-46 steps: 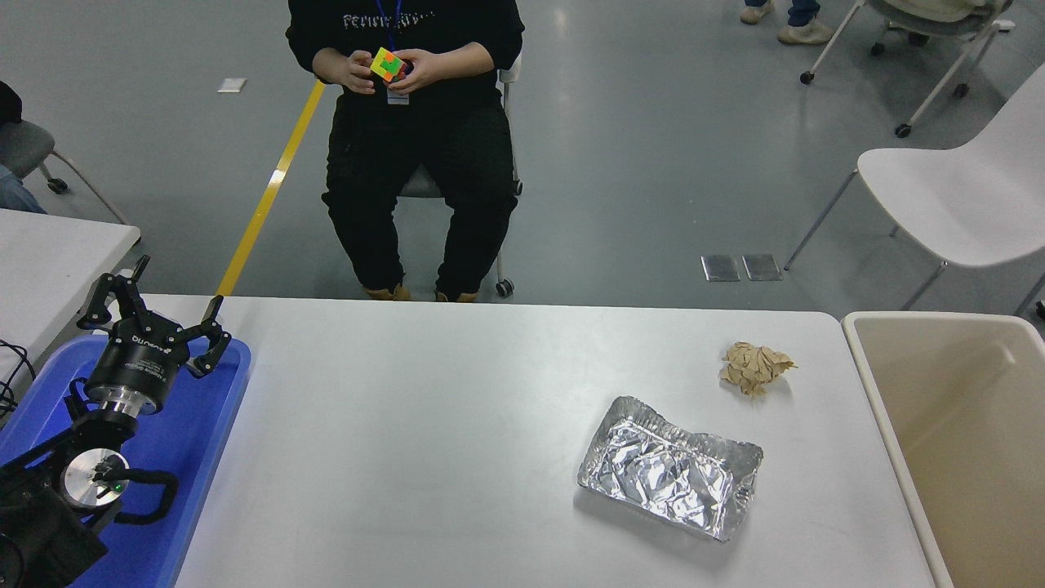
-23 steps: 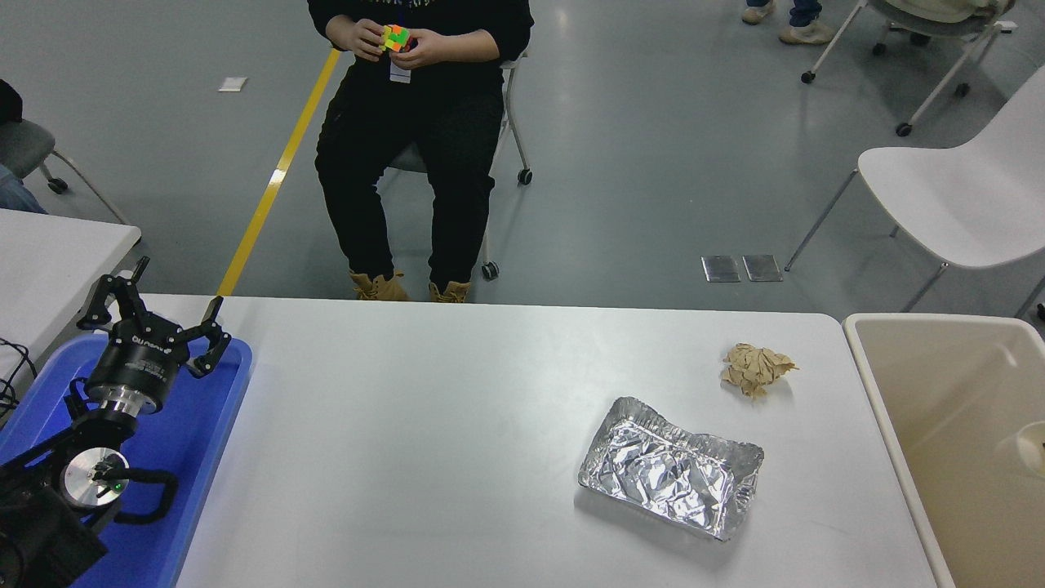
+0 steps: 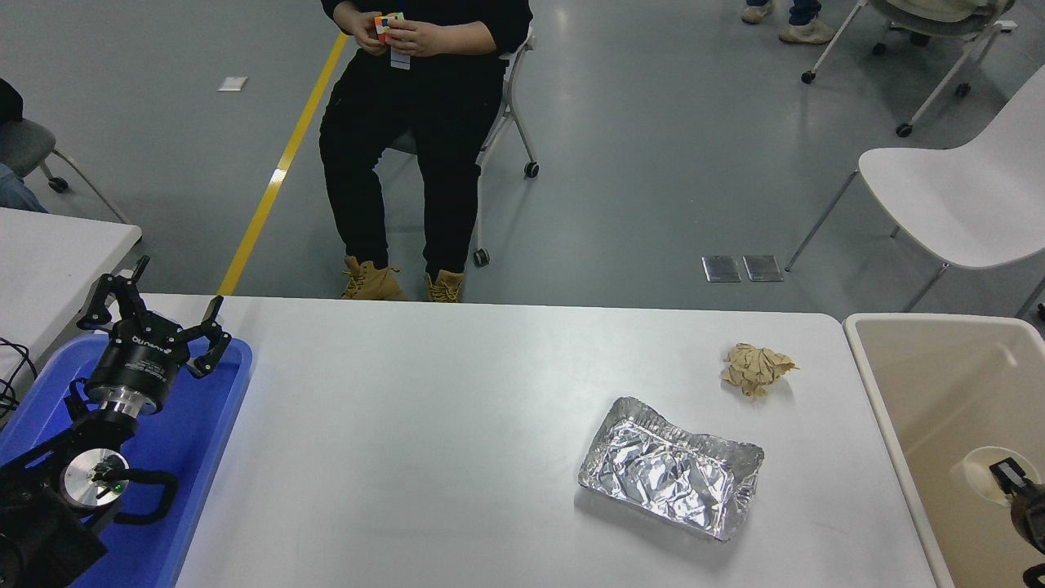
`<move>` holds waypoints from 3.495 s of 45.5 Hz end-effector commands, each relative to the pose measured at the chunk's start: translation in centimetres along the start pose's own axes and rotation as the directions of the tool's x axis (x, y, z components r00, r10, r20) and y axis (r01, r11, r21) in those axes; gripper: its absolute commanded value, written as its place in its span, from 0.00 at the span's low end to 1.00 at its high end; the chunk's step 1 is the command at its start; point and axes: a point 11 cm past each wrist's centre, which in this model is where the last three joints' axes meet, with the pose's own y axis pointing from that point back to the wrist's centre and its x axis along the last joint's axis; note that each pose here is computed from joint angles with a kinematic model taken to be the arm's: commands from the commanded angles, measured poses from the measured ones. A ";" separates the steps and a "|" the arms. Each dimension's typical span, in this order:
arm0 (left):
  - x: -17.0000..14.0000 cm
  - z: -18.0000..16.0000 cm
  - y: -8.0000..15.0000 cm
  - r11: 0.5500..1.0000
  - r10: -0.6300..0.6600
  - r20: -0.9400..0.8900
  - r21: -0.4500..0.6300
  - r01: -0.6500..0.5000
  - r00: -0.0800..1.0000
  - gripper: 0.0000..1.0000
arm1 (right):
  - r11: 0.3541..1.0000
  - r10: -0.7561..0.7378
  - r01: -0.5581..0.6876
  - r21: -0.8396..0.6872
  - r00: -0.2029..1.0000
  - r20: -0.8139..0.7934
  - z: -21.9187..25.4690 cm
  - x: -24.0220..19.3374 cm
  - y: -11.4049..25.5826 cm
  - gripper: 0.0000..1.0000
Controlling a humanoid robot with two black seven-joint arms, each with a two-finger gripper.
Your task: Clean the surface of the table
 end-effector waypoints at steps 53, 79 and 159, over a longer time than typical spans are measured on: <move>0.0 0.0 0.0 1.000 0.000 0.001 0.001 0.000 1.000 1.00 | 0.889 0.334 -0.412 0.199 0.882 0.333 -13.6 15.5 3.7 0.98; 0.0 0.0 0.0 1.000 0.000 0.001 0.001 0.000 1.000 1.00 | 0.765 -0.050 -0.461 0.449 0.653 0.756 -23.7 24.9 12.0 0.98; 0.0 0.1 0.0 1.000 0.000 0.001 -0.001 0.000 1.000 1.00 | 0.599 -0.654 -0.154 0.786 0.472 0.591 -24.2 -2.7 9.8 0.98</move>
